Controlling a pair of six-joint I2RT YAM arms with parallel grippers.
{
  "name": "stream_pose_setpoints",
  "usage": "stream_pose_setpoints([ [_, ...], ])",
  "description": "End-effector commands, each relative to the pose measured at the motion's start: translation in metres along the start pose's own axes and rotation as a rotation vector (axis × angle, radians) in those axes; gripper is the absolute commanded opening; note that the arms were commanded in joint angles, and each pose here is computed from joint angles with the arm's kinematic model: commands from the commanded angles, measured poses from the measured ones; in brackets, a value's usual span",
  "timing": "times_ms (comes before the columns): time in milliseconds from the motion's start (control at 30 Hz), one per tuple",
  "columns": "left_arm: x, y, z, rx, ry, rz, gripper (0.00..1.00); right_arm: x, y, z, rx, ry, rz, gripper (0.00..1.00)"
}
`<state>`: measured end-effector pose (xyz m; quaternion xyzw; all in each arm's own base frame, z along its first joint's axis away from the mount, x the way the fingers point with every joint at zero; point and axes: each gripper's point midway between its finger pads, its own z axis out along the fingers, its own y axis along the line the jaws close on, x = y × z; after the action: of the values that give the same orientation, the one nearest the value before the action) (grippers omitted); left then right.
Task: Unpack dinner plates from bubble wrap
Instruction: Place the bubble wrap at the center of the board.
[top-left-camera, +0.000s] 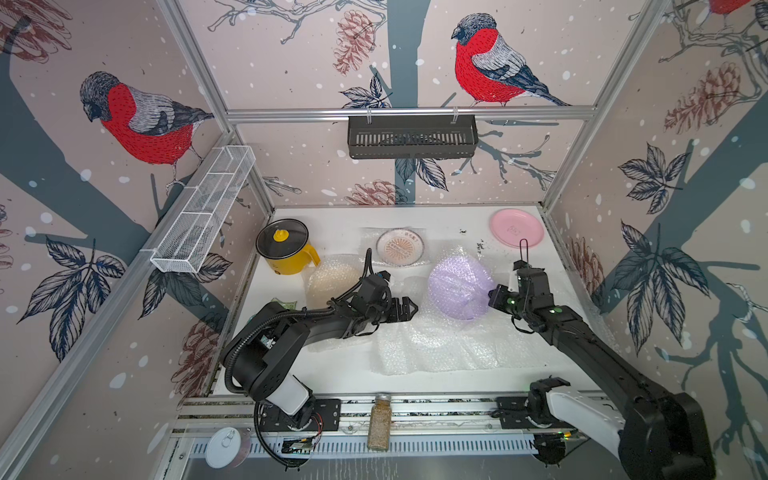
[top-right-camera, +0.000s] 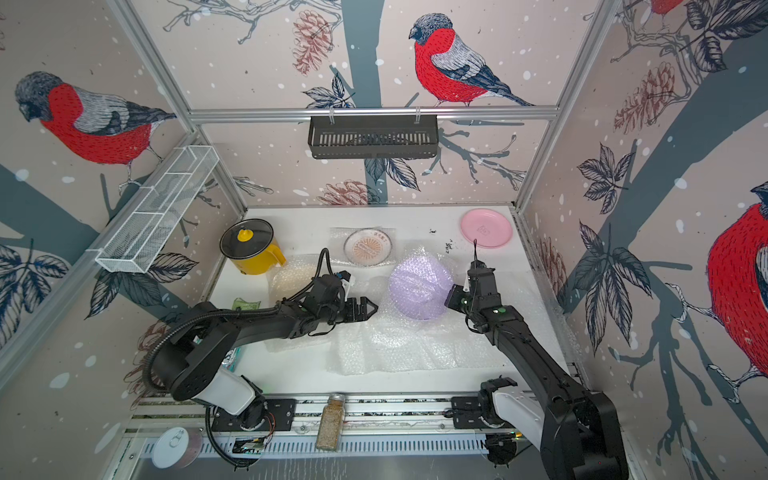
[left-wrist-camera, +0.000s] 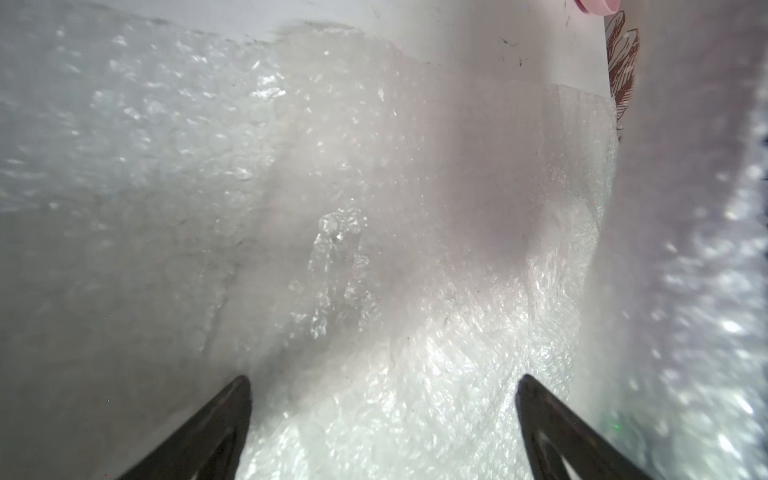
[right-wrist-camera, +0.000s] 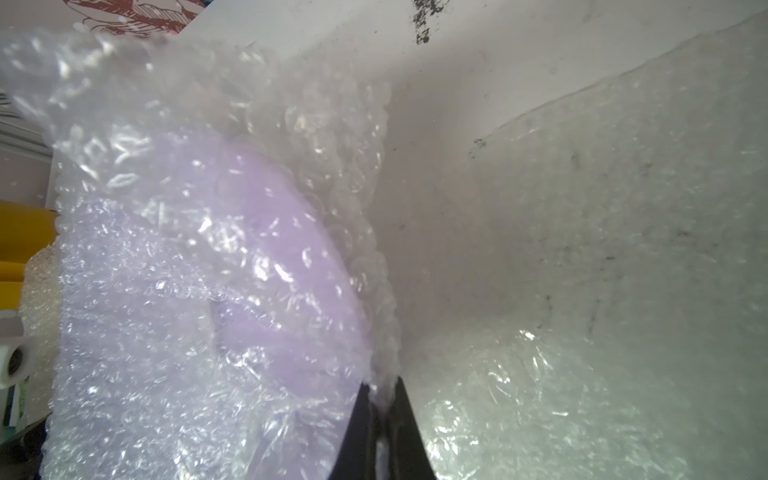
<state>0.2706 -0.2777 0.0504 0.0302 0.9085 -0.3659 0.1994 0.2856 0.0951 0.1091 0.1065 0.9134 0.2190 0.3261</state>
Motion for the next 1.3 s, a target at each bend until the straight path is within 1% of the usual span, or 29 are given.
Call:
stream_pose_setpoints([
  [0, -0.012, 0.000, 0.001, 0.019, -0.029, -0.007, 0.98, 0.010, 0.008, -0.005, -0.054, 0.044, -0.010, 0.05],
  [233, -0.031, 0.015, 0.008, 0.023, -0.024, -0.040, 0.98, 0.029, 0.004, -0.006, -0.064, 0.073, -0.010, 0.05],
  [333, -0.041, 0.013, 0.007, 0.033, -0.036, -0.036, 0.97, 0.033, 0.004, -0.004, -0.059, 0.071, -0.014, 0.05],
  [400, -0.049, 0.008, 0.004, 0.047, -0.044, -0.028, 0.98, 0.035, 0.003, -0.001, -0.041, 0.071, -0.026, 0.05],
  [467, -0.057, -0.002, -0.003, 0.092, -0.052, -0.019, 0.98, 0.036, 0.004, 0.003, -0.032, 0.069, -0.046, 0.05],
  [533, -0.065, -0.018, -0.015, 0.148, -0.073, -0.002, 0.98, 0.039, 0.003, 0.009, -0.017, 0.078, -0.054, 0.05],
  [633, -0.069, -0.038, -0.039, 0.194, -0.109, 0.025, 0.98, 0.042, -0.001, 0.018, 0.016, 0.101, -0.060, 0.06],
  [667, -0.068, -0.042, -0.046, 0.201, -0.120, 0.033, 0.98, 0.042, 0.000, 0.020, 0.015, 0.102, -0.062, 0.08],
  [733, -0.065, -0.048, -0.061, 0.208, -0.145, 0.055, 0.97, 0.042, 0.002, 0.025, 0.010, 0.103, -0.069, 0.18],
  [867, -0.045, -0.050, -0.076, 0.215, -0.142, 0.083, 0.98, 0.040, 0.007, 0.033, 0.006, 0.107, -0.089, 0.27],
  [900, -0.040, -0.050, -0.079, 0.215, -0.137, 0.088, 0.98, 0.038, 0.004, 0.035, 0.027, 0.105, -0.088, 0.31],
  [967, -0.031, -0.047, -0.082, 0.206, -0.129, 0.088, 0.98, 0.032, -0.006, 0.036, 0.104, 0.090, -0.088, 0.34],
  [1033, -0.024, -0.041, -0.087, 0.192, -0.135, 0.083, 0.98, 0.022, -0.011, 0.029, 0.209, 0.039, -0.108, 0.43],
  [1067, -0.020, -0.038, -0.088, 0.185, -0.137, 0.081, 0.98, 0.018, -0.010, 0.025, 0.236, 0.019, -0.119, 0.45],
  [1167, -0.012, -0.033, -0.094, 0.178, -0.140, 0.066, 0.98, 0.007, 0.008, 0.012, 0.247, -0.030, -0.144, 0.56],
  [1233, -0.007, -0.035, -0.097, 0.199, -0.141, 0.059, 0.98, 0.004, 0.027, 0.004, 0.252, -0.061, -0.183, 0.63],
  [1267, -0.004, -0.035, -0.098, 0.202, -0.141, 0.057, 0.98, 0.005, 0.036, 0.002, 0.238, -0.062, -0.198, 0.64],
])
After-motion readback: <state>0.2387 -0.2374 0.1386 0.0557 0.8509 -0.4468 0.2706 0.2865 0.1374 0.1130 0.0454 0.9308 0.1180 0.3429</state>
